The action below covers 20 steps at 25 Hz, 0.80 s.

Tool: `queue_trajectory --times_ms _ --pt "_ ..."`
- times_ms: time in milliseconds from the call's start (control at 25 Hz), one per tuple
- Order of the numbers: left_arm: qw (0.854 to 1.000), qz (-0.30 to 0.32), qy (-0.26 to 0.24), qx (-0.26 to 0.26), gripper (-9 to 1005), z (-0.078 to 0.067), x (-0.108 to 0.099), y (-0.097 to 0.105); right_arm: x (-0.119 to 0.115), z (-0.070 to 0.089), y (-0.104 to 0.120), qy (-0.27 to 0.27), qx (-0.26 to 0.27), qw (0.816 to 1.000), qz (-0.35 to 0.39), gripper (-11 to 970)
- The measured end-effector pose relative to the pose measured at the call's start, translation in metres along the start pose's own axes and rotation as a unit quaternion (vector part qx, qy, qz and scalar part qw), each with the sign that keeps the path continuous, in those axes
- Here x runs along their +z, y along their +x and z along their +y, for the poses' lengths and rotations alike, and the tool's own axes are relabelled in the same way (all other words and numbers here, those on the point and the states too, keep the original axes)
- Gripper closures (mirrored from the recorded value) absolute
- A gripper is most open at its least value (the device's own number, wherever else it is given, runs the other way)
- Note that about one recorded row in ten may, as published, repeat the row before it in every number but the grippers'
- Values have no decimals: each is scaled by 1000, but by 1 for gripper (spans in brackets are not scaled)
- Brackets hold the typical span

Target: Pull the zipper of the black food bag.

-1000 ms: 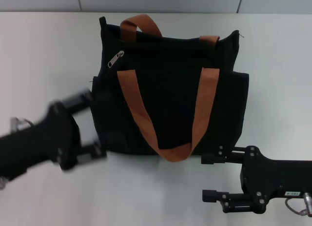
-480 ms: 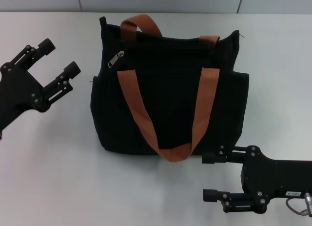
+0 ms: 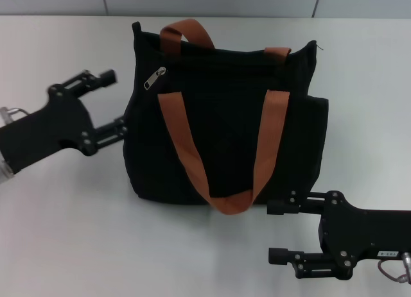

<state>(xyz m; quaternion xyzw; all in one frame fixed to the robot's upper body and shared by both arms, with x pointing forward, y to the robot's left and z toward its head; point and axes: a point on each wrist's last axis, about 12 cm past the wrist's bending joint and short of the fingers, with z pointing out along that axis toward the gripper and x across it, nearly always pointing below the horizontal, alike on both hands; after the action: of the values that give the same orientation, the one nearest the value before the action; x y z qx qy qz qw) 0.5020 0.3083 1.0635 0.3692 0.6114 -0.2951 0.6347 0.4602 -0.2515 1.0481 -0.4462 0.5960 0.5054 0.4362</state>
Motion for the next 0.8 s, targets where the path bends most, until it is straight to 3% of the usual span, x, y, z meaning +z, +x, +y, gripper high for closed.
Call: queue_trajectory --times_ms 120,400,560,800 --pt "1000 16 15 10 232 2 9 1 0 0 0 0 0 1000 0 236" --pt "998 23 -39 52 261 14 19 2 1 -1 -2 -3 0 1000 0 237" --pt "996 22 -46 73 278 17 21 0 1 -2 -3 -4 1 1000 0 237" --pt "995 18 -38 90 303 14 26 -1 1 -2 -3 -5 1 1000 0 237"
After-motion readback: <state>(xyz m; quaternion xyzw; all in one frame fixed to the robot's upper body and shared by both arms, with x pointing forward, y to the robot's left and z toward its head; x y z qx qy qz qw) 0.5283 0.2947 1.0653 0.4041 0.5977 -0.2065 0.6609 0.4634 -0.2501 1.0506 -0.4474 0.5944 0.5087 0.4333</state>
